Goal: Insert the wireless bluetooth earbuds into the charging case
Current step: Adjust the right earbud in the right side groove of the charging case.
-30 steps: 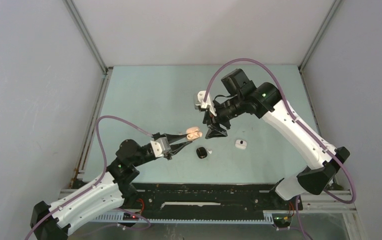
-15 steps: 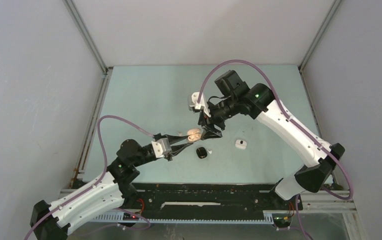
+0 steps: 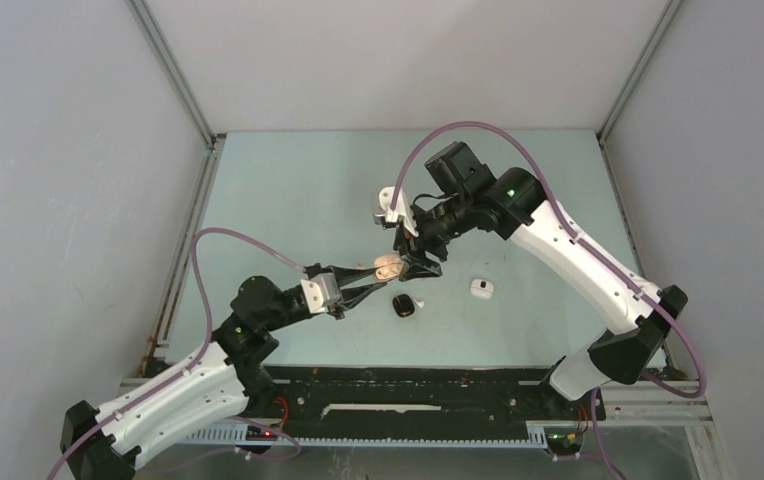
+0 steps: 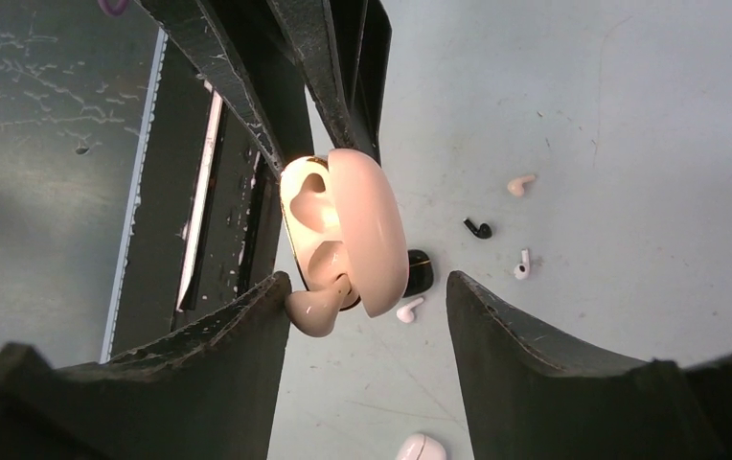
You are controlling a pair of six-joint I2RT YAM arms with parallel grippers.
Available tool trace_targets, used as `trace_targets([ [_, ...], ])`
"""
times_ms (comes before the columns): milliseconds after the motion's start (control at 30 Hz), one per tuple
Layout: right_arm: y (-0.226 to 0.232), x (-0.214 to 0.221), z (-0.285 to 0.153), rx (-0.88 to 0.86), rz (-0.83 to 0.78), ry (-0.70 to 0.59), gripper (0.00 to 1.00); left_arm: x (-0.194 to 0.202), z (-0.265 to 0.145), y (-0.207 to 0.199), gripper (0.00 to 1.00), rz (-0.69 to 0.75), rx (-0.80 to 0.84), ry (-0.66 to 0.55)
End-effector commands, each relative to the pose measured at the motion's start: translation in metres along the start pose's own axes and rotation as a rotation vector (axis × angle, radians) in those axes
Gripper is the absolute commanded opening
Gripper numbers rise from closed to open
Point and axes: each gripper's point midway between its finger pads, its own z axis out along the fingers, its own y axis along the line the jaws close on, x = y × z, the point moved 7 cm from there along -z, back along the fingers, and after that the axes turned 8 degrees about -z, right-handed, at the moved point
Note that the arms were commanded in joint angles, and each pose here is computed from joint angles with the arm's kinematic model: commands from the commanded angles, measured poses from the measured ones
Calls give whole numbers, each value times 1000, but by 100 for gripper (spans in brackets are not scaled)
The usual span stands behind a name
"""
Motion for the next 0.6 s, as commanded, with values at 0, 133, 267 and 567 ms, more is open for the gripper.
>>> trace_targets([
  [0, 4, -11, -17, 11, -92, -17, 63, -20, 5, -1, 0, 2, 23, -57],
  [133, 11, -2, -23, 10, -145, 34, 64, -20, 7, -3, 0, -8, 41, -54],
  [267, 12, 3, -23, 15, -168, 72, 64, -20, 7, -3, 0, -14, 49, -53],
  [567, -1, -1, -16, 49, -152, 74, 63, -20, 7, -5, 0, -15, 61, -51],
])
